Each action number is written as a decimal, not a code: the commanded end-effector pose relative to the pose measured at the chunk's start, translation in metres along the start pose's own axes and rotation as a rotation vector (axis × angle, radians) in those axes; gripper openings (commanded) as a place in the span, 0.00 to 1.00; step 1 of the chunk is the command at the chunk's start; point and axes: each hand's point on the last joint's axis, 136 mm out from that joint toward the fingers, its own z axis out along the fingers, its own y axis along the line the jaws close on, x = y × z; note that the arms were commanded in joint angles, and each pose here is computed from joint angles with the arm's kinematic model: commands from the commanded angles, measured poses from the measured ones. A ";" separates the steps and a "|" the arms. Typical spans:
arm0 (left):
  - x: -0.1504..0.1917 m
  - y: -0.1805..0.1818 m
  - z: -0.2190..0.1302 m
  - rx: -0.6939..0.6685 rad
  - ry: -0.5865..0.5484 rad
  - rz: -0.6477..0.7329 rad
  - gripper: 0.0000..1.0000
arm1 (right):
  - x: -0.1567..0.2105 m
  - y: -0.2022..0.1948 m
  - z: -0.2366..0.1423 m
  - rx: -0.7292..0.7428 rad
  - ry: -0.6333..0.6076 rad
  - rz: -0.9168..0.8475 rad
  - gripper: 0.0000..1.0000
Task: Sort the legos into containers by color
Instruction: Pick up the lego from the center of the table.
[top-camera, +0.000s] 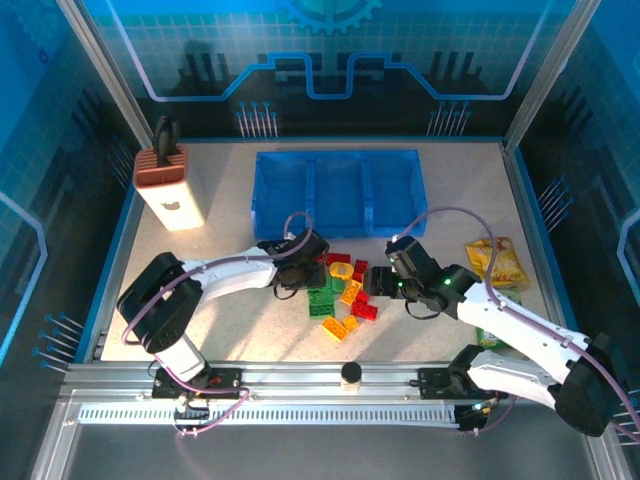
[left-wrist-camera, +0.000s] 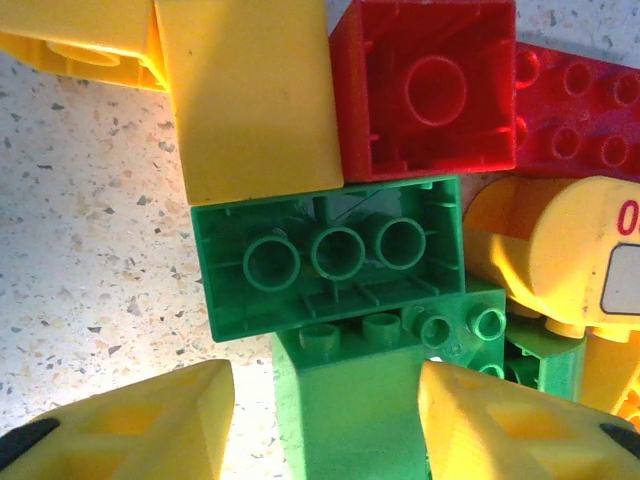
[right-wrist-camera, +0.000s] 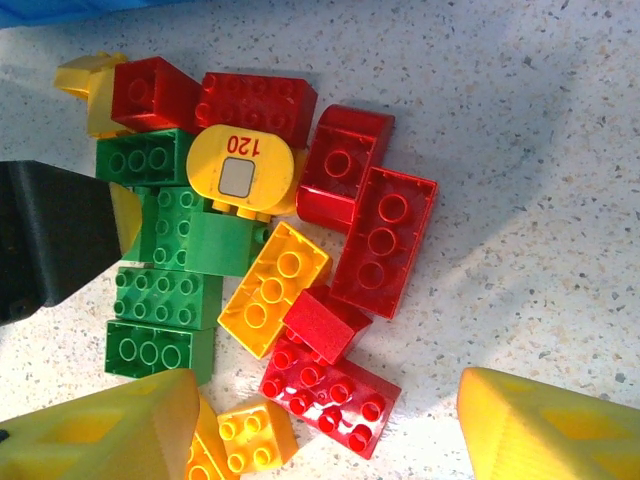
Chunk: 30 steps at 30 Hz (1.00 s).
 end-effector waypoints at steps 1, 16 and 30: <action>0.014 0.009 0.000 -0.039 0.022 0.010 0.55 | 0.003 0.002 0.004 -0.011 -0.008 0.018 0.70; 0.012 0.006 0.009 -0.077 0.032 0.041 0.54 | -0.005 0.001 0.001 0.009 -0.042 -0.006 0.70; -0.015 0.009 -0.046 -0.073 -0.102 0.079 0.31 | -0.005 0.001 0.006 0.004 -0.052 -0.010 0.70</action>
